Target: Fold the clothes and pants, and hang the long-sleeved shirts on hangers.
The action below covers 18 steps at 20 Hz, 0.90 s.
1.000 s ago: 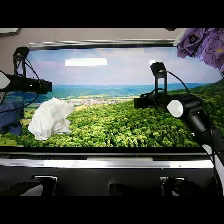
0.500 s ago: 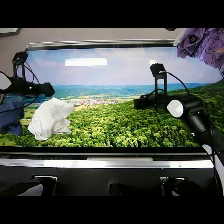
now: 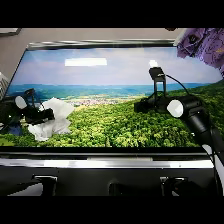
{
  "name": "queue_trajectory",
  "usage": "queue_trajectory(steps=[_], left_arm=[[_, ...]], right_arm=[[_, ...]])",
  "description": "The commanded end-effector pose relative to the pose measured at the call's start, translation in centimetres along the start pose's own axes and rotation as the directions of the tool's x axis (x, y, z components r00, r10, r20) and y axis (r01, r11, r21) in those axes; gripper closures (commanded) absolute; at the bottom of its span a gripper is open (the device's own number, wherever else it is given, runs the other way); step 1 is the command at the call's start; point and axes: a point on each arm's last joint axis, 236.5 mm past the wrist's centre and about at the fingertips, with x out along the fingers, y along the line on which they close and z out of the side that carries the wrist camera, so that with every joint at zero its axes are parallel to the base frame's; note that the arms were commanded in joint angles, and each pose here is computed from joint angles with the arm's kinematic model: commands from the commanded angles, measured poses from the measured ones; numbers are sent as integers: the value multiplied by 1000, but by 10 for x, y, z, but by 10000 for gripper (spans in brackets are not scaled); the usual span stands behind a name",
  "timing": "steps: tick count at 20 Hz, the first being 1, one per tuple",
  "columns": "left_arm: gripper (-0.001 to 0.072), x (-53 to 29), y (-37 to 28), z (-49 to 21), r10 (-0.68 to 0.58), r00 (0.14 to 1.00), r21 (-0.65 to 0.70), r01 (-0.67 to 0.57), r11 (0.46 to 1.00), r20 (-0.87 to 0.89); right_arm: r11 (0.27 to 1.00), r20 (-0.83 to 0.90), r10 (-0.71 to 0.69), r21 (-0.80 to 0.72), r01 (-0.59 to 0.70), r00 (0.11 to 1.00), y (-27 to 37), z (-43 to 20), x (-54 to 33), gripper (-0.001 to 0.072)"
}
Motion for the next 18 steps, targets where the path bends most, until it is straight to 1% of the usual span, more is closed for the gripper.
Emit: queue_trajectory(steps=[1,3,5,6,7,9,10,11,12,14,15,16,17,18], left_arm=[[678,23,-19,-19,-69,995,-26,67,997,-68],[690,12,-55,-16,-183,981,-11,182,983,-58],[691,-10,-112,-18,-315,947,75,319,945,-63],[691,-22,-145,-22,-376,924,121,382,916,-71],[692,-35,-181,-32,-440,894,180,448,876,-87],[692,-61,-257,-60,-559,822,277,566,776,-114],[692,-69,-287,-75,-596,795,313,599,737,-118],[692,-72,-315,-93,-620,776,357,615,703,-115],[692,-70,-336,-110,-630,768,384,620,684,-118],[690,-52,-365,-146,-622,768,385,626,678,-155],[673,-39,-371,-160,-605,776,382,622,684,-178],[539,-26,-372,-169,-585,785,369,615,697,-202],[255,-19,-368,-171,-569,793,343,608,716,-218],[103,-17,-360,-165,-555,801,331,599,730,-225]], right_arm=[[1000,-8,2,0,-2,1000,1,-2,0,680],[1000,-21,0,-1,0,1000,0,-5,0,680],[1000,-61,-13,-10,13,998,-3,-14,-1,679],[1000,-86,-24,-16,23,996,-5,-21,-3,678],[999,-115,-43,-28,40,992,-9,-28,-7,678],[994,-158,-99,-65,90,982,-22,-40,-20,677],[989,-170,-136,-82,123,976,-30,-44,-28,657],[983,-179,-178,-87,164,968,-39,-48,-38,623],[975,-187,-216,-94,201,958,-48,-52,-47,621],[959,-198,-280,-107,263,939,-62,-58,-64,603],[951,-200,-305,-113,287,931,-67,-60,-69,481],[946,-207,-321,-121,302,924,-71,-62,-71,379],[938,-214,-342,-131,319,915,-76,-63,-71,344],[926,-214,-372,-148,347,903,-84,-63,-71,344]])
